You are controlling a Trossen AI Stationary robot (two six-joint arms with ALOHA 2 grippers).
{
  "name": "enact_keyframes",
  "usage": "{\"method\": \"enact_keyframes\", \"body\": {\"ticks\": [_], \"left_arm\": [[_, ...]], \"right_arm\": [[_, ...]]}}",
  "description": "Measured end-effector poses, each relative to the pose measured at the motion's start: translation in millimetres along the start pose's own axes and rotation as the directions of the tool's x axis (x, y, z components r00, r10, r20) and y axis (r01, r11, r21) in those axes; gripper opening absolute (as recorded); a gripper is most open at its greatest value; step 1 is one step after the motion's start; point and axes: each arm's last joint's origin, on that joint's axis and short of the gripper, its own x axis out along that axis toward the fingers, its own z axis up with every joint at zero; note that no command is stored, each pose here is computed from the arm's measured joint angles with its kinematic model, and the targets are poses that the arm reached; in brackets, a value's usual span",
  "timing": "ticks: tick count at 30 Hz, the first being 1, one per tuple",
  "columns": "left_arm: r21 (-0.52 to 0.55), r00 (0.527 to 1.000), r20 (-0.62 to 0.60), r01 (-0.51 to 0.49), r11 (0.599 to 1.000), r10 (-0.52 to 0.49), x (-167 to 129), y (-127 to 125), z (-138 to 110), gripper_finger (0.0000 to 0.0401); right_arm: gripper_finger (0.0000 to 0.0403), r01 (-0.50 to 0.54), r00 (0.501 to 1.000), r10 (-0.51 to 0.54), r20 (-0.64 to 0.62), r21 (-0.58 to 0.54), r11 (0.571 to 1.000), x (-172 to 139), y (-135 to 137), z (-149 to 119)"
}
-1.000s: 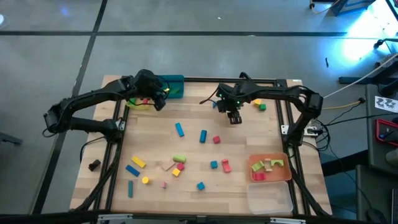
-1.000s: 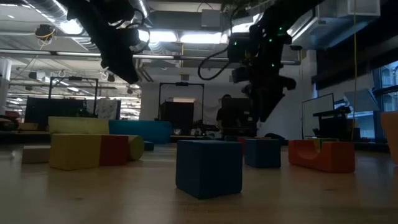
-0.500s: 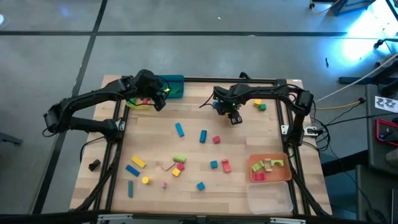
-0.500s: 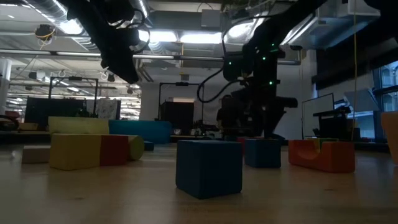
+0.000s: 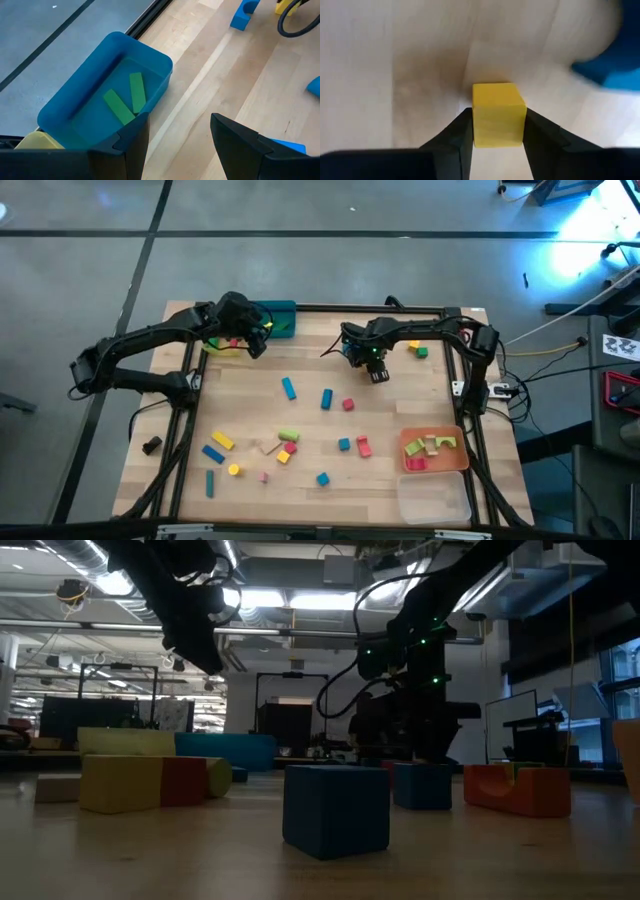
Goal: Sort blocks by size
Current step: Put the yellow square block into the transparent bin
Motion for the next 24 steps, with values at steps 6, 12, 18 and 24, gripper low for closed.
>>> {"method": "enact_keyframes", "body": {"ticks": [6,12,18,24], "left_arm": [[-0.001,1.0,0.016,0.0,1.0,0.0,0,0,2,0.0196],[0.01,0.997,0.074,0.016,1.0,-0.016,0,-5,7,0.0196],[0.055,0.991,0.112,0.065,0.996,-0.071,0,-21,11,0.0196],[0.117,0.979,0.143,0.127,0.985,-0.143,-3,-42,13,0.0196]], "right_arm": [[0.0134,-0.166,0.981,0.177,-0.076,0.137,0.977,-21,15,0],[0.0134,-0.231,0.968,0.238,-0.082,0.095,0.968,-62,55,19],[0.0134,-0.21,0.975,0.218,-0.051,0.127,0.969,-106,111,32],[0.0135,-0.178,0.981,0.191,-0.039,0.217,0.96,-128,186,33]]}}
